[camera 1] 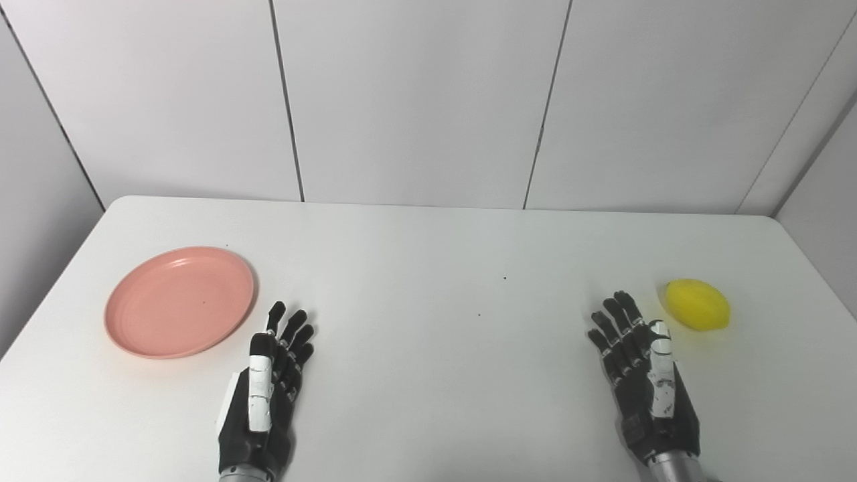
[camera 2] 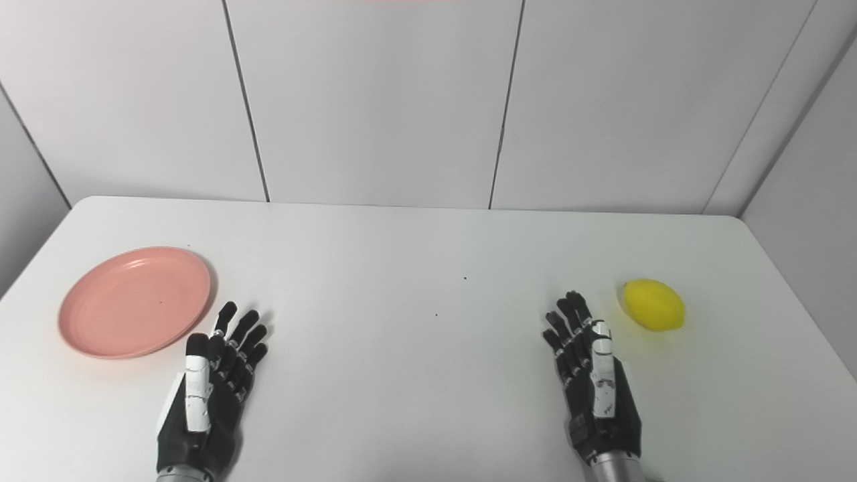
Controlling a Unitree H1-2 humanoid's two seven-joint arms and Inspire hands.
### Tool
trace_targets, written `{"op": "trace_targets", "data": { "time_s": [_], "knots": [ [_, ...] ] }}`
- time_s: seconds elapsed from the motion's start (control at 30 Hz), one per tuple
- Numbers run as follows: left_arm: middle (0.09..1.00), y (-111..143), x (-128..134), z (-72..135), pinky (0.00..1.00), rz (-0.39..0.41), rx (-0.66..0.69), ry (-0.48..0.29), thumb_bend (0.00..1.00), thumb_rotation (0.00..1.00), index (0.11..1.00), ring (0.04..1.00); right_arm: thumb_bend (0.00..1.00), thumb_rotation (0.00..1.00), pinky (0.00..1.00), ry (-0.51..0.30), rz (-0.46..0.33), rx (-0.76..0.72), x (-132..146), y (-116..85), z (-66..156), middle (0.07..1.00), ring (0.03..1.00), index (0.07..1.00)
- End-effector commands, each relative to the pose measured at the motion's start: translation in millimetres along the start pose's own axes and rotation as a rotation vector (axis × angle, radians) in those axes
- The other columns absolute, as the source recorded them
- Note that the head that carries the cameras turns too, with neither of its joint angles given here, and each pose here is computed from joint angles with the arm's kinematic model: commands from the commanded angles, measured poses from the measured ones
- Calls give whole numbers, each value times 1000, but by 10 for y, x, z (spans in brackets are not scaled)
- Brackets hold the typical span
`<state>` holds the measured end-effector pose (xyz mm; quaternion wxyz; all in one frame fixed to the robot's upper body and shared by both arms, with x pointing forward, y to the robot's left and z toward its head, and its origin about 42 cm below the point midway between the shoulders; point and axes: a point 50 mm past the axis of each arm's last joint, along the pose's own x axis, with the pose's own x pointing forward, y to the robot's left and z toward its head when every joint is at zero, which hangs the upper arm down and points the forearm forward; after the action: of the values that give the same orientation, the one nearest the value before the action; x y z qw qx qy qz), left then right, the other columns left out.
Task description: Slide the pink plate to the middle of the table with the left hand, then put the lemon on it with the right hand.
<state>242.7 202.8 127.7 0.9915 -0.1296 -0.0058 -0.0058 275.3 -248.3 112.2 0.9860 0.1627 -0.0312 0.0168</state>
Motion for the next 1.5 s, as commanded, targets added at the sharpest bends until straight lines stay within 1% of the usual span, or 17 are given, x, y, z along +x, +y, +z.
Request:
{"op": "trace_targets", "data": {
  "time_s": [0.0, 0.13, 0.33, 0.5, 0.67, 0.8, 0.87, 1.03, 1.2, 1.33, 1.47],
  "knots": [
    [957, 12, -94, -28, 977, 1, -9, 10, 849, 956, 1000, 953, 769, 918, 946, 78, -28, 0, -110, -101, -162, 942, 929, 923],
    [956, 16, -81, -28, 977, 5, -10, 6, 849, 956, 1000, 952, 773, 917, 943, 79, -31, -2, -109, -104, -162, 941, 931, 924],
    [951, 27, -72, -28, 976, 15, -17, 8, 845, 950, 997, 951, 769, 921, 974, 84, -24, -6, -122, -95, -162, 940, 929, 924],
    [953, 42, -70, -35, 979, 12, -11, 7, 846, 952, 1000, 954, 761, 950, 998, 85, -21, -22, -146, -79, -148, 950, 940, 942],
    [954, 30, -70, -42, 982, 12, -13, 6, 844, 951, 1000, 955, 763, 939, 1000, 82, -29, -13, -145, -98, -148, 947, 936, 939],
    [943, -8, -75, -75, 965, 13, -1, 4, 834, 961, 992, 943, 760, 922, 986, 75, -39, -4, -148, -141, -152, 937, 925, 922],
    [943, -50, -77, -105, 961, 12, -1, -1, 821, 961, 991, 940, 753, 928, 983, 75, -43, -5, -150, -190, -156, 939, 925, 928],
    [934, -142, -67, -161, 945, 13, -6, -2, 832, 931, 981, 933, 746, 914, 994, 76, -44, 12, -142, -294, -166, 950, 942, 937],
    [932, -201, -48, -231, 947, 14, -18, -5, 826, 914, 976, 937, 735, 925, 999, 74, -42, 13, -132, -363, -180, 957, 946, 942],
    [919, -252, -46, -290, 927, 30, -21, -1, 826, 906, 964, 919, 737, 922, 1000, 76, -49, 16, -128, -416, -195, 960, 950, 950],
    [918, -286, -40, -331, 927, 30, -28, -3, 802, 905, 962, 915, 727, 936, 1000, 77, -50, 16, -125, -452, -200, 969, 965, 958]
  ]
}}
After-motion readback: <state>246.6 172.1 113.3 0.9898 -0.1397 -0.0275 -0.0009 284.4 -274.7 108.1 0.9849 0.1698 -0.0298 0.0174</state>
